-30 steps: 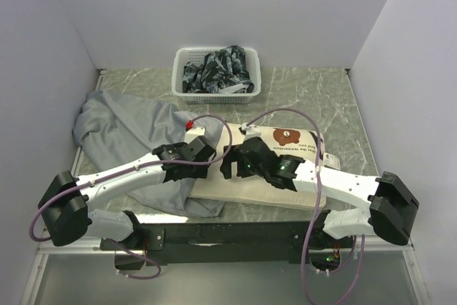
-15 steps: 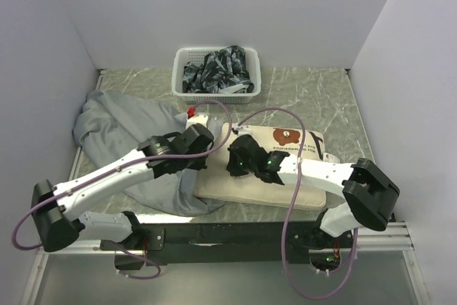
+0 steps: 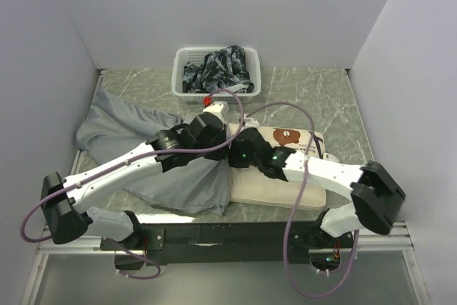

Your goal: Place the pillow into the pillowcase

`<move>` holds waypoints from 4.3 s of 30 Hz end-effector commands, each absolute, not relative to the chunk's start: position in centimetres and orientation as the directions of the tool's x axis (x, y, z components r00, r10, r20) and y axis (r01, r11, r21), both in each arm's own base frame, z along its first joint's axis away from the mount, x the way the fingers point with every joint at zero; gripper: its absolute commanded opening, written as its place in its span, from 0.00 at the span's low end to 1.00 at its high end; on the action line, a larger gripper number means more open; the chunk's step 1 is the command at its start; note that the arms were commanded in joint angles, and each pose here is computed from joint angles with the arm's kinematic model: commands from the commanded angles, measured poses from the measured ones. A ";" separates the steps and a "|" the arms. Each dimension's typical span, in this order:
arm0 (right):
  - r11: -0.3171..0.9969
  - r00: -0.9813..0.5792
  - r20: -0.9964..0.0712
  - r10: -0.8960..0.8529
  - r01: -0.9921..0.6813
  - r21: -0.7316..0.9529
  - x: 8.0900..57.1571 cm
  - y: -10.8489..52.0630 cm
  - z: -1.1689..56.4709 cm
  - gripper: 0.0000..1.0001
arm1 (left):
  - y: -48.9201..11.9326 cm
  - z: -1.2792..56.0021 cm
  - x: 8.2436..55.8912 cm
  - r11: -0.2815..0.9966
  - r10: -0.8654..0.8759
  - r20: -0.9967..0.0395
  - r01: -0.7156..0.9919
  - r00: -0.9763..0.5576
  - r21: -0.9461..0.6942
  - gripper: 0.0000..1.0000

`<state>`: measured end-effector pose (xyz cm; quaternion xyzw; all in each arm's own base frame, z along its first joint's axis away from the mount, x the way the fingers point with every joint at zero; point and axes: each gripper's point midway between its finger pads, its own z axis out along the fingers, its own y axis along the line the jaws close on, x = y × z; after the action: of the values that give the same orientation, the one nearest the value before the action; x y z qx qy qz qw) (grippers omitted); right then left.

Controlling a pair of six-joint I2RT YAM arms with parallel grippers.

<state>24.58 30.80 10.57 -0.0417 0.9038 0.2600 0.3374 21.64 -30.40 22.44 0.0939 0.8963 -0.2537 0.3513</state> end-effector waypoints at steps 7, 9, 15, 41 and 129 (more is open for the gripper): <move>0.902 -0.545 -0.733 0.407 0.115 0.416 24.2 16.4 16.2 1.00 | -30.1 19.8 23.8 0.834 -0.174 -0.649 0.240 -0.741 -0.497 0.01; 0.895 -0.489 -0.750 0.446 0.238 0.377 24.1 12.0 16.4 1.00 | -29.9 19.0 23.7 0.839 -0.173 -0.643 0.230 -0.746 -0.493 0.01; 0.807 -0.379 -0.767 0.517 0.514 0.290 24.7 1.4 14.5 1.00 | -29.3 19.0 23.3 0.837 -0.187 -0.646 0.225 -0.740 -0.499 0.01; 0.783 -0.587 -0.572 0.572 0.184 0.594 24.6 11.9 10.3 0.02 | -22.8 16.3 22.0 0.932 -0.226 -0.687 0.051 -0.691 -0.358 0.66; 0.828 -0.674 -0.562 0.480 0.137 0.544 21.6 11.2 8.0 1.00 | -24.8 7.6 6.0 0.893 0.448 -0.467 0.405 -0.763 0.194 0.70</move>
<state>22.28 11.05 8.03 0.1710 0.8880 0.2218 0.3648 7.21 -25.80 9.36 0.2502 0.9309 0.0066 0.2661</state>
